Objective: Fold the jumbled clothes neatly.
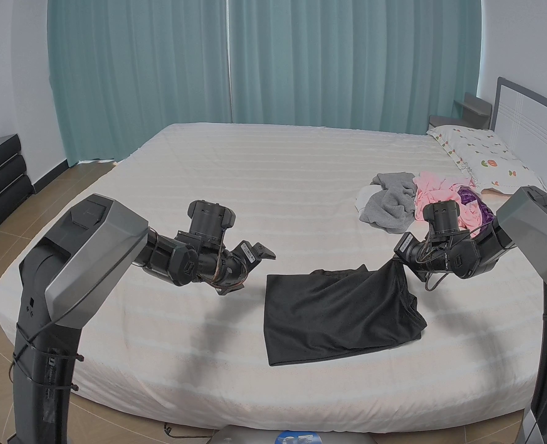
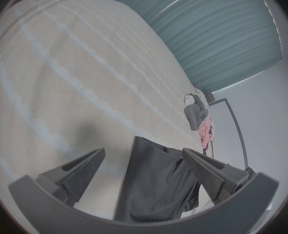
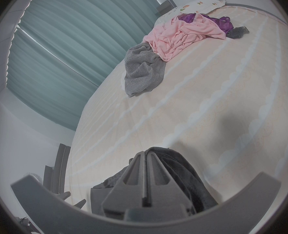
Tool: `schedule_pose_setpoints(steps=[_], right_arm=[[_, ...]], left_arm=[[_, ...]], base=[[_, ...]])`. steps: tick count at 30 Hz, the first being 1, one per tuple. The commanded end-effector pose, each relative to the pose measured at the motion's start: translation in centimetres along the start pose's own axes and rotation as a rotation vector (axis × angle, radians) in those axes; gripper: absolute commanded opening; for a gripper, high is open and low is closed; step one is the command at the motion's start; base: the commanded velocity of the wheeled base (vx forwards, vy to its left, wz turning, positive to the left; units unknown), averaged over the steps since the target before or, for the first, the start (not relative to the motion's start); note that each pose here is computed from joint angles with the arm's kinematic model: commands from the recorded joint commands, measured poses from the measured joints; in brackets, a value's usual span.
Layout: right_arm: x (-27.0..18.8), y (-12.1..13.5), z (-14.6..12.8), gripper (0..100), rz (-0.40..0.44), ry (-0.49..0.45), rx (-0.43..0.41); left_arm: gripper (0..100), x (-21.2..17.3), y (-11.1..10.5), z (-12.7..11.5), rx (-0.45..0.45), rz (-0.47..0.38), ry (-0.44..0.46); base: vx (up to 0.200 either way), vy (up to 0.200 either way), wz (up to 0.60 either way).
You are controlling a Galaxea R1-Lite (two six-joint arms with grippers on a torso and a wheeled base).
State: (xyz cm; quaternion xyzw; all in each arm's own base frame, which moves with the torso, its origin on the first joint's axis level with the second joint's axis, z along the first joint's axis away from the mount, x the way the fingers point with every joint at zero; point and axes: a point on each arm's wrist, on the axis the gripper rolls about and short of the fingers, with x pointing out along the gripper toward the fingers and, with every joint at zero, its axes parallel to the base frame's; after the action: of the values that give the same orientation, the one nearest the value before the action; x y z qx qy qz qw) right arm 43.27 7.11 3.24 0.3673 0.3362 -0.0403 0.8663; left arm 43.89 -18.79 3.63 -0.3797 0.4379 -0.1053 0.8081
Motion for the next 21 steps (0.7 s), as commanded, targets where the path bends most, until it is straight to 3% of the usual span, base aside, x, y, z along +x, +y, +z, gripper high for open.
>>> schedule_pose_setpoints(steps=[1, 18, 19, 21], right_arm=[[0.0, -0.2, -0.1, 0, -0.002, 0.002, 0.000], [-0.1, 0.0, -0.4, 0, 0.000, 0.010, -0.006], [-0.1, 0.0, -0.4, 0, 0.000, 0.010, -0.006], [-0.1, 0.0, -0.4, 0, 0.000, 0.010, -0.006]], left_arm=[[100, 1.8, 0.2, -0.7, 0.008, 0.003, 0.018], [100, 4.1, -0.6, -1.9, 0.036, 0.000, -0.004], [0, 4.1, -0.6, -1.9, 0.036, -0.001, -0.006], [0, 4.4, -0.4, -1.9, 0.036, 0.006, -0.010]], base=[[0.000, 0.000, 0.00], [0.000, 0.000, 0.00], [0.000, 0.000, 0.00], [0.000, 0.000, 0.00]])
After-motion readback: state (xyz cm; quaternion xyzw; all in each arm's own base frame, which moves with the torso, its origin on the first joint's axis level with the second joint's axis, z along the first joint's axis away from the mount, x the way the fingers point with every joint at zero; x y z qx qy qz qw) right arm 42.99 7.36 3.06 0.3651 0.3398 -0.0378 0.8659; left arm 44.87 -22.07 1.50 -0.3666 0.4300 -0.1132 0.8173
